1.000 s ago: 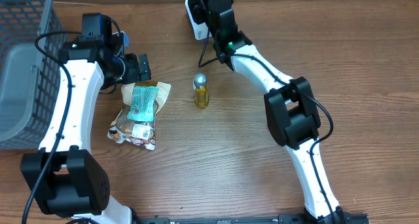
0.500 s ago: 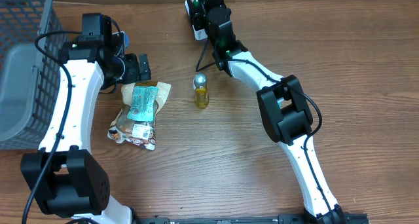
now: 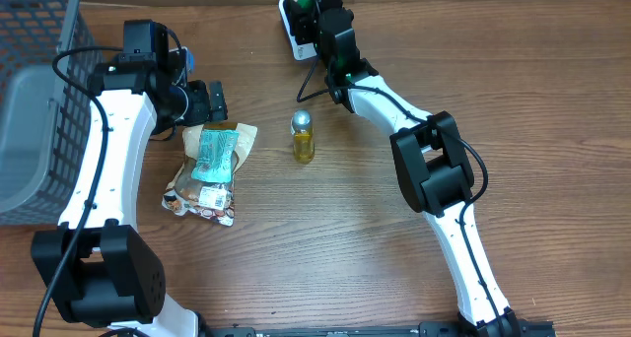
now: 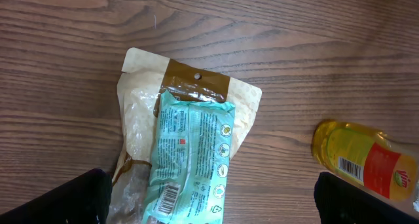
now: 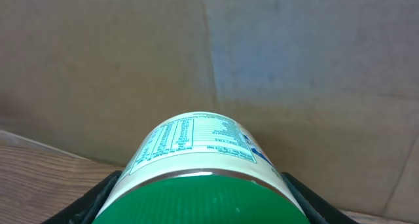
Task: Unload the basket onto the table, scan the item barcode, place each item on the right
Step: 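Carry the jar rightward and set it down on the table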
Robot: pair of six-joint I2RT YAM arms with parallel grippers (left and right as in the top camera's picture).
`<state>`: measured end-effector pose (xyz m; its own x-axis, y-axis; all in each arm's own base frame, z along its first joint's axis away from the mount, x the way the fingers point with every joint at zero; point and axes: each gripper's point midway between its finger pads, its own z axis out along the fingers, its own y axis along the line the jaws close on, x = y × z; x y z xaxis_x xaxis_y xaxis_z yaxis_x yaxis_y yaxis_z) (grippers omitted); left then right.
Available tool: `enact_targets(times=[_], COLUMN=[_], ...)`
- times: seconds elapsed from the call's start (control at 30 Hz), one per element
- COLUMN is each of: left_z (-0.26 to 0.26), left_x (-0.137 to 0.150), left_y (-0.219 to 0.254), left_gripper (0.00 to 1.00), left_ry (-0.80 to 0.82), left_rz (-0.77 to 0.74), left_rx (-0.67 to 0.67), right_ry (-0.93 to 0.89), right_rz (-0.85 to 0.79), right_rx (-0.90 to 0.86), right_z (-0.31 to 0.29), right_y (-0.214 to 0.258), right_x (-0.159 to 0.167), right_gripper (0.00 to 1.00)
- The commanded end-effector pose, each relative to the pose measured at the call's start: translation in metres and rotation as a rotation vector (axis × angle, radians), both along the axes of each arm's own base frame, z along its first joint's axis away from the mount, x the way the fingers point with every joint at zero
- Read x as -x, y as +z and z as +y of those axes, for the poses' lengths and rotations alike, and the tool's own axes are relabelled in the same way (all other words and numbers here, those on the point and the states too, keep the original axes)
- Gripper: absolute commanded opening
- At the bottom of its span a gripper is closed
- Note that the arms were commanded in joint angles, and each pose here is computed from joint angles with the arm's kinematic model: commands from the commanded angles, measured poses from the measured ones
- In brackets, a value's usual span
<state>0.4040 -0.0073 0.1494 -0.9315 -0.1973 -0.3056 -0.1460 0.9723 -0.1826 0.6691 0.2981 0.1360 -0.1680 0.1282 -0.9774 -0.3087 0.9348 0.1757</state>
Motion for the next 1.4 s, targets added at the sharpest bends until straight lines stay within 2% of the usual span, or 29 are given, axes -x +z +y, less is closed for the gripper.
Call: enact_targets(times=[0.0, 0.13, 0.27, 0.37, 0.47, 0.57, 0.63, 0.7, 0.73, 0.9, 1.07, 1.37], left_z=[-0.002, -0.002, -0.002, -0.002, -0.002, -0.002, -0.002, -0.002, -0.002, -0.002, -0.002, -0.002], left_x=[-0.003, -0.003, -0.003, -0.003, -0.003, -0.003, -0.003, -0.003, -0.003, -0.003, -0.003, -0.003], left_y=[0.013, 0.013, 0.013, 0.013, 0.013, 0.013, 0.013, 0.013, 0.013, 0.013, 0.013, 0.013], left_gripper=[1.00, 1.00, 1.00, 1.00, 1.00, 1.00, 1.00, 0.99, 1.00, 1.00, 0.99, 1.00], left_ry=[-0.015, -0.015, -0.015, -0.015, -0.015, -0.015, -0.015, -0.015, -0.015, -0.015, -0.015, -0.015], left_rz=[-0.038, -0.038, -0.038, -0.038, -0.038, -0.038, -0.038, -0.038, -0.038, -0.038, -0.038, -0.038], left_rx=[0.002, 0.002, 0.002, 0.002, 0.002, 0.002, 0.002, 0.002, 0.002, 0.002, 0.002, 0.002], right_ry=[0.005, -0.008, -0.019, -0.032, -0.070, -0.150, -0.262, -0.315, -0.362, -0.485, -0.563, -0.652], right_rz=[-0.089, -0.180, -0.158, -0.081, 0.077, 0.302, 0.566, 0.704, 0.841, 1.186, 1.346, 1.449], right_rx=[-0.055, -0.096, -0.085, -0.050, -0.038, -0.058, -0.040, -0.016, 0.021, 0.086, 0.081, 0.031], right_z=[-0.001, -0.012, -0.029, -0.048, -0.077, -0.117, -0.168, -0.194, -0.218, -0.278, -0.315, -0.356], right_y=[0.038, 0.106, 0.175, 0.210, 0.213, 0.189, 0.144, 0.118, 0.093, 0.037, -0.010, -0.085], right_x=[-0.003, 0.002, 0.021, 0.043, 0.064, 0.087, 0.118, 0.136, 0.158, 0.224, 0.255, 0.287], right_gripper=[0.37, 0.37, 0.37, 0.38, 0.38, 0.38, 0.38, 0.38, 0.42, 0.43, 0.43, 0.49])
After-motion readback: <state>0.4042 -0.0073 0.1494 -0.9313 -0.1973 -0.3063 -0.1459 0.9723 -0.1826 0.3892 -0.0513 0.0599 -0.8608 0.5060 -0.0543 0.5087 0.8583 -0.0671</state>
